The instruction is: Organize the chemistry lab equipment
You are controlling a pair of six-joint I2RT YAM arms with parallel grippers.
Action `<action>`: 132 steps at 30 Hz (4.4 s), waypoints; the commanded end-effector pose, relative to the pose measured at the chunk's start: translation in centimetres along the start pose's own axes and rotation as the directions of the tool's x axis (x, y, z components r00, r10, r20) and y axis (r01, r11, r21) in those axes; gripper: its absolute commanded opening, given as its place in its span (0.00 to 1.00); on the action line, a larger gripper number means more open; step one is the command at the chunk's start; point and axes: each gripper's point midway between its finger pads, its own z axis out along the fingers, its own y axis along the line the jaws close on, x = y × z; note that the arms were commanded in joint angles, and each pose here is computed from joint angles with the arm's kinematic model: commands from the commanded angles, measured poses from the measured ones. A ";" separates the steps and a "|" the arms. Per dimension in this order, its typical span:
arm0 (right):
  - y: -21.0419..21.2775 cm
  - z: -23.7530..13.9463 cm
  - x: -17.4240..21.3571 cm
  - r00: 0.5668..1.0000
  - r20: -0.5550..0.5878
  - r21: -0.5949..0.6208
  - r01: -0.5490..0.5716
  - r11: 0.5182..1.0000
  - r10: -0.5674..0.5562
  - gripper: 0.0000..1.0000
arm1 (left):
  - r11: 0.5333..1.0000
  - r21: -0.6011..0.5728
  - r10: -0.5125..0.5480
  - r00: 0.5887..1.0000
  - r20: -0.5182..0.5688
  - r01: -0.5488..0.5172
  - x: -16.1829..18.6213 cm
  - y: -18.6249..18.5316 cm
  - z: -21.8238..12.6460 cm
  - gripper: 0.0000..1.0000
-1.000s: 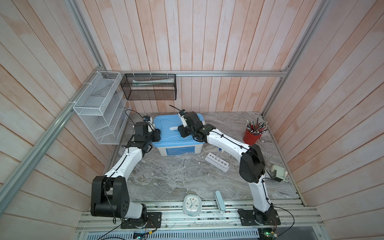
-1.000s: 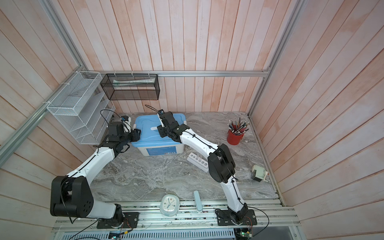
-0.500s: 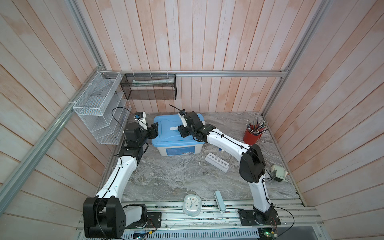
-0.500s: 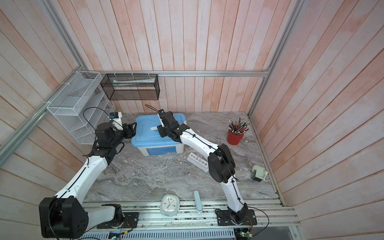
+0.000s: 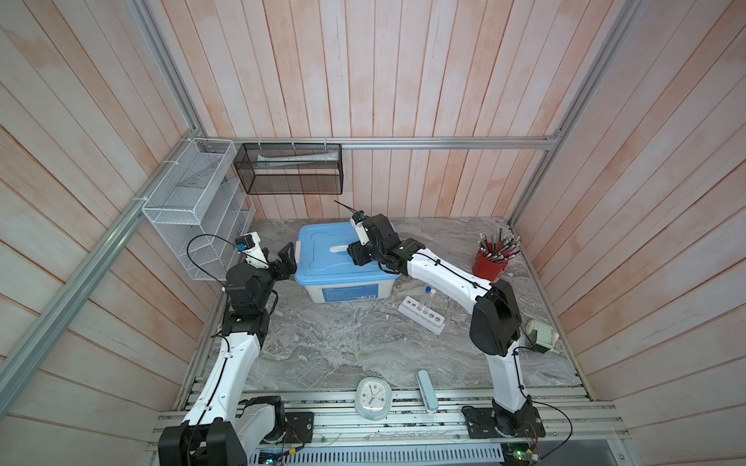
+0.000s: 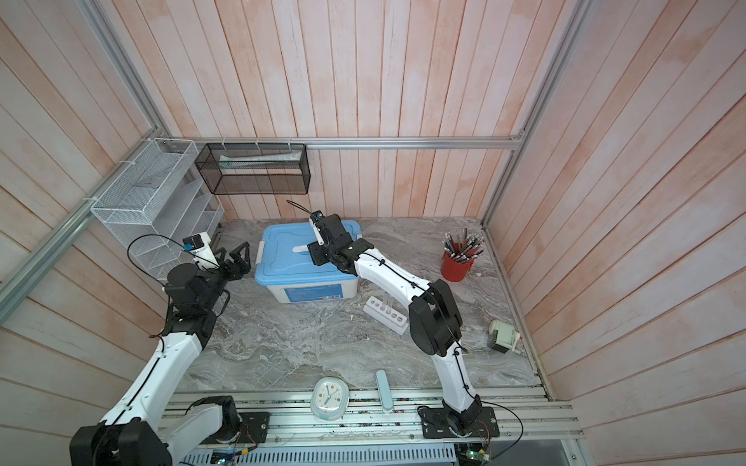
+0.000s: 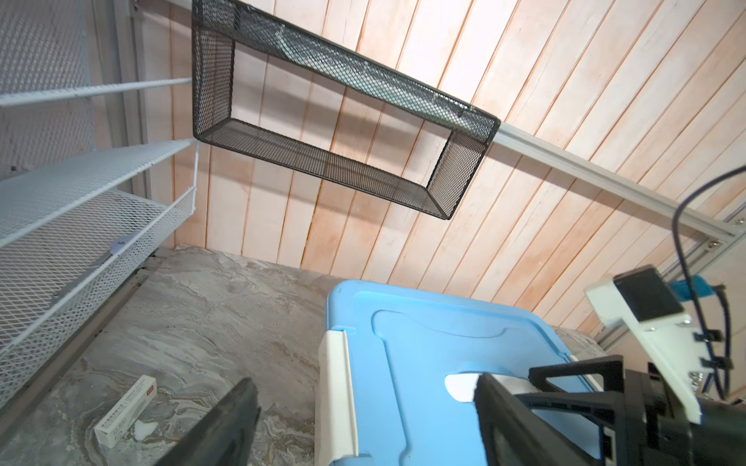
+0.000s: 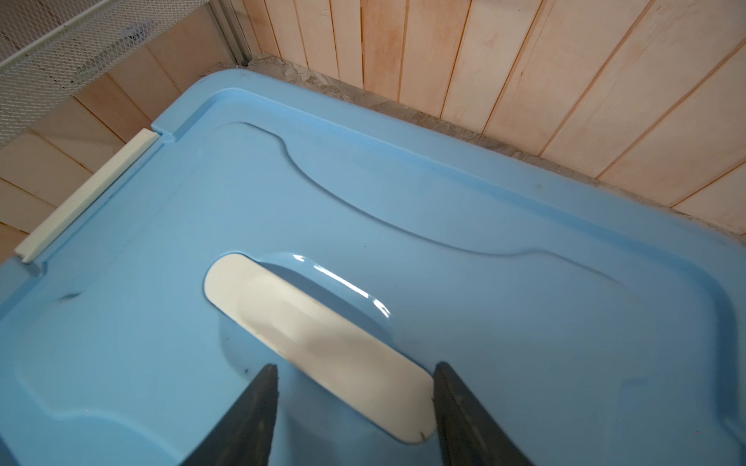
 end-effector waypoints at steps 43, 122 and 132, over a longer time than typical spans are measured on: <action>-23.3 -28.9 13.5 0.798 0.596 0.609 -0.380 0.697 -0.086 0.98 | 0.969 -0.248 0.027 0.992 0.125 0.005 7.4 7.7 -5.2 1.00; -33.1 -23.0 22.8 0.850 0.526 0.634 -0.395 0.665 0.004 0.98 | 0.959 -0.132 0.242 0.967 -0.083 -0.251 15.6 7.3 1.2 1.00; -33.0 -22.9 22.8 0.851 0.526 0.633 -0.395 0.666 0.004 0.98 | 0.959 -0.133 0.242 0.967 -0.081 -0.252 15.5 7.3 1.3 1.00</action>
